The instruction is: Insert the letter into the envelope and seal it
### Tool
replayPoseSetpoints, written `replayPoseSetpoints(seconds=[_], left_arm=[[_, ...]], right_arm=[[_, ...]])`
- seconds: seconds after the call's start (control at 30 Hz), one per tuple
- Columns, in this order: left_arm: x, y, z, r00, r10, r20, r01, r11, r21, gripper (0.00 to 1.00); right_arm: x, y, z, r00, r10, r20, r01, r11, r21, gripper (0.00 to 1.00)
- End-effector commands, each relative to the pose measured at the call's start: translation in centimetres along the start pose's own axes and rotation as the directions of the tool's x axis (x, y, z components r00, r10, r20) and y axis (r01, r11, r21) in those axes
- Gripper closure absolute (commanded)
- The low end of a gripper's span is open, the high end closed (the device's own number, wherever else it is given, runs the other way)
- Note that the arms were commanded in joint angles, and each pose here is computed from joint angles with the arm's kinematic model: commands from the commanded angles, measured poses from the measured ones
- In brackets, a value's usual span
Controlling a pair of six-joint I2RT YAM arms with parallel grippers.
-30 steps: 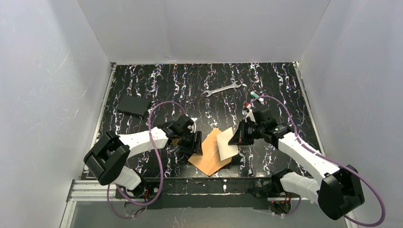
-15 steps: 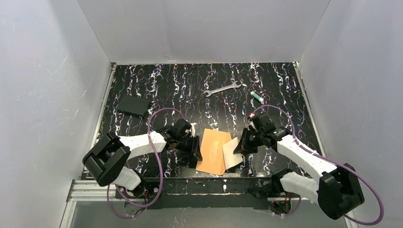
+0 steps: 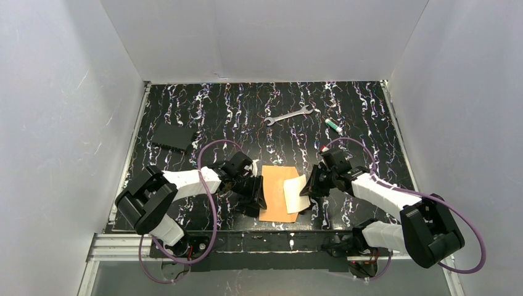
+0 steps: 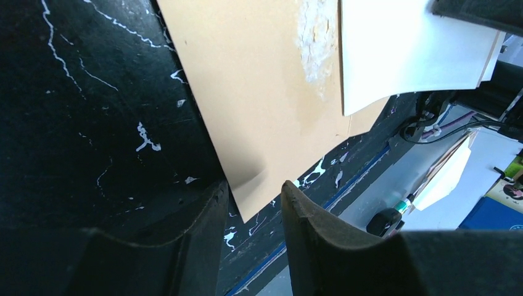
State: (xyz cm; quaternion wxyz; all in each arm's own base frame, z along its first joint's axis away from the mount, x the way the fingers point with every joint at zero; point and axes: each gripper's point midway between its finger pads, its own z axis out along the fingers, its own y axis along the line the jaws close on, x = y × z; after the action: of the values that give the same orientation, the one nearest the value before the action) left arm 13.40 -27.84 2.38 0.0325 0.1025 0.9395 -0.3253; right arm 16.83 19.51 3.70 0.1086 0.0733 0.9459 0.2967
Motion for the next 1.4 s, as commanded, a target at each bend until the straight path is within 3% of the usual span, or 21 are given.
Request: replayPoseSetpoints(seconds=[0.0,0.3,0.53,0.77,0.97,1.13,1.37], left_arm=[[1.5,2.5,0.6,0.999,-0.006,-0.054,0.001,0.995,-0.103,0.63],[-0.4,1.6,1.1,1.0,-0.004,-0.022,0.002,0.995,-0.099,0.6],[-1.8,1.5,1.3,1.0,-0.016,0.004,0.017,0.994,-0.112,0.59],[-2.9,2.4,1.4,0.998,-0.033,0.048,0.041,0.985,-0.17,0.45],[-4.0,5.4,-0.8,0.979,-0.13,0.159,0.172,0.943,-0.286,0.31],[-6.2,5.1,-0.5,0.963,-0.202,0.176,0.236,0.95,-0.202,0.31],[-8.2,5.9,0.7,0.958,-0.241,0.159,0.273,0.933,-0.234,0.39]], right_arm=[[-2.6,1.5,-0.1,0.993,-0.004,0.118,0.009,0.999,-0.042,0.99],[-4.2,3.2,0.9,0.975,-0.12,0.189,0.148,0.979,-0.138,0.99],[-4.0,3.9,2.0,0.98,-0.092,0.176,0.128,0.97,-0.207,0.99],[-5.3,4.6,2.9,0.973,-0.166,0.159,0.192,0.967,-0.169,0.99],[-5.8,4.9,3.5,0.967,-0.225,0.115,0.241,0.96,-0.144,0.99],[-5.7,4.6,4.1,0.966,-0.247,0.079,0.256,0.958,-0.133,0.99],[-6.0,5.1,4.9,0.972,-0.229,0.058,0.235,0.96,-0.154,0.99]])
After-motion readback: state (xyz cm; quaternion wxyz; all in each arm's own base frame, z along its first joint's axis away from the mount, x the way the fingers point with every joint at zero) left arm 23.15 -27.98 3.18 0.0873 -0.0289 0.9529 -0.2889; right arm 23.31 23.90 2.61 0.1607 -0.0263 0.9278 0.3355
